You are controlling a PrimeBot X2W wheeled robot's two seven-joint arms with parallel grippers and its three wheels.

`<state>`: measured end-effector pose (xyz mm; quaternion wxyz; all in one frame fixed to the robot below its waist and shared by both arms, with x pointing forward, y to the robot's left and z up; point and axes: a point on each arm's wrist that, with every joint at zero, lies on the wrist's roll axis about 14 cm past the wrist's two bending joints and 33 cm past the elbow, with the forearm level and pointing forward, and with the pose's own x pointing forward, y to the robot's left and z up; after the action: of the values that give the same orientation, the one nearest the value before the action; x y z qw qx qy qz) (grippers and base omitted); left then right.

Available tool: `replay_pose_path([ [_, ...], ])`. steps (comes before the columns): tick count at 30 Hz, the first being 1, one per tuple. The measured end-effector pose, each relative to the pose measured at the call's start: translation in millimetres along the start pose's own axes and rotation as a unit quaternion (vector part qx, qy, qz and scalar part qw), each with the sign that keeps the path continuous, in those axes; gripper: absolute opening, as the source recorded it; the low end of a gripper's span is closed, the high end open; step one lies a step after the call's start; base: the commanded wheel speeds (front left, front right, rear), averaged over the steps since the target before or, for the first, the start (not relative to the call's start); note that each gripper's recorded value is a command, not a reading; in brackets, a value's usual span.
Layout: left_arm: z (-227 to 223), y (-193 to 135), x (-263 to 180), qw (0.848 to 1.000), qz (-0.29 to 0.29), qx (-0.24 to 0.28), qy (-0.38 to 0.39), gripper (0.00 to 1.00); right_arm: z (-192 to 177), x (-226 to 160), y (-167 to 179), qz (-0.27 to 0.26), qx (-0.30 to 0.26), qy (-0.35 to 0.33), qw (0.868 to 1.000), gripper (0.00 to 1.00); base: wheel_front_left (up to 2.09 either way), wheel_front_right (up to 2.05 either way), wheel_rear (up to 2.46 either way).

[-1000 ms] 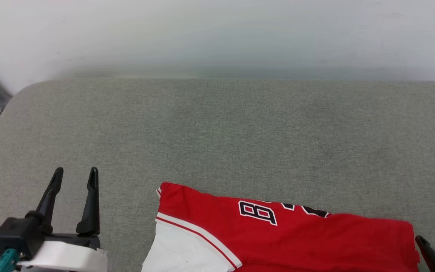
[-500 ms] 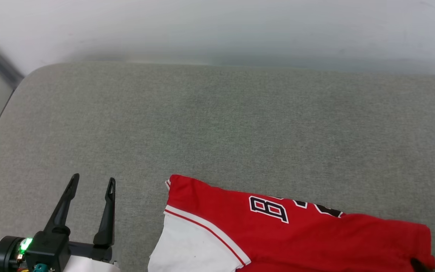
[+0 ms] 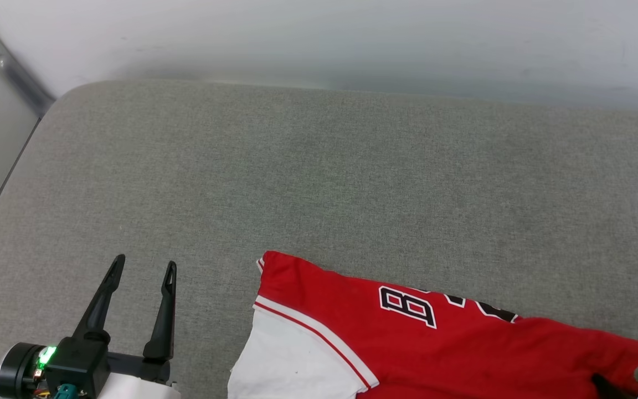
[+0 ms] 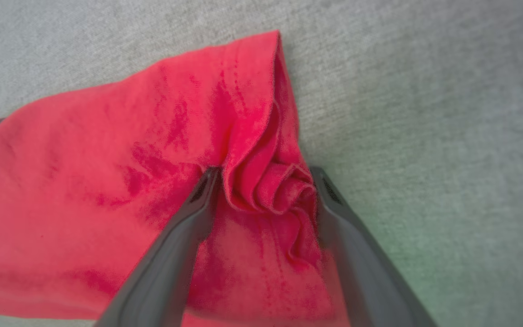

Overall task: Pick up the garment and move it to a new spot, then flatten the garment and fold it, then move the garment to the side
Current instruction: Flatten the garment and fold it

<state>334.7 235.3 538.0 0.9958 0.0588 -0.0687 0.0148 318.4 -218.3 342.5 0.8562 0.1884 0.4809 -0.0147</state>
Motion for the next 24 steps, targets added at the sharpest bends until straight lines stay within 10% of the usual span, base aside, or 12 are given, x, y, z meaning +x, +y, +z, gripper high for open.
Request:
replay_pose_path([
  [9,2.8,-2.6,-0.9,1.0,-0.004,-0.001,-0.007,1.0,-2.6,2.5,21.9,0.041,-0.007,-0.012,0.999,1.0,0.0,0.0,0.0],
  [10,3.4,-3.5,-0.7,1.0,-0.005,-0.002,-0.009,1.0,-2.0,2.1,22.6,0.043,-0.005,-0.017,0.999,0.52,0.0,0.0,0.0],
  [12,4.1,-3.9,-0.7,1.0,-0.006,-0.001,-0.01,1.0,0.6,1.3,22.7,0.044,-0.004,-0.028,0.999,0.0,0.0,0.0,0.0],
  [24,4.2,-7.2,0.0,1.0,-0.011,-0.003,-0.012,1.0,18.9,-5.6,11.8,0.038,-0.002,-0.074,0.997,0.0,0.0,0.0,0.0],
])
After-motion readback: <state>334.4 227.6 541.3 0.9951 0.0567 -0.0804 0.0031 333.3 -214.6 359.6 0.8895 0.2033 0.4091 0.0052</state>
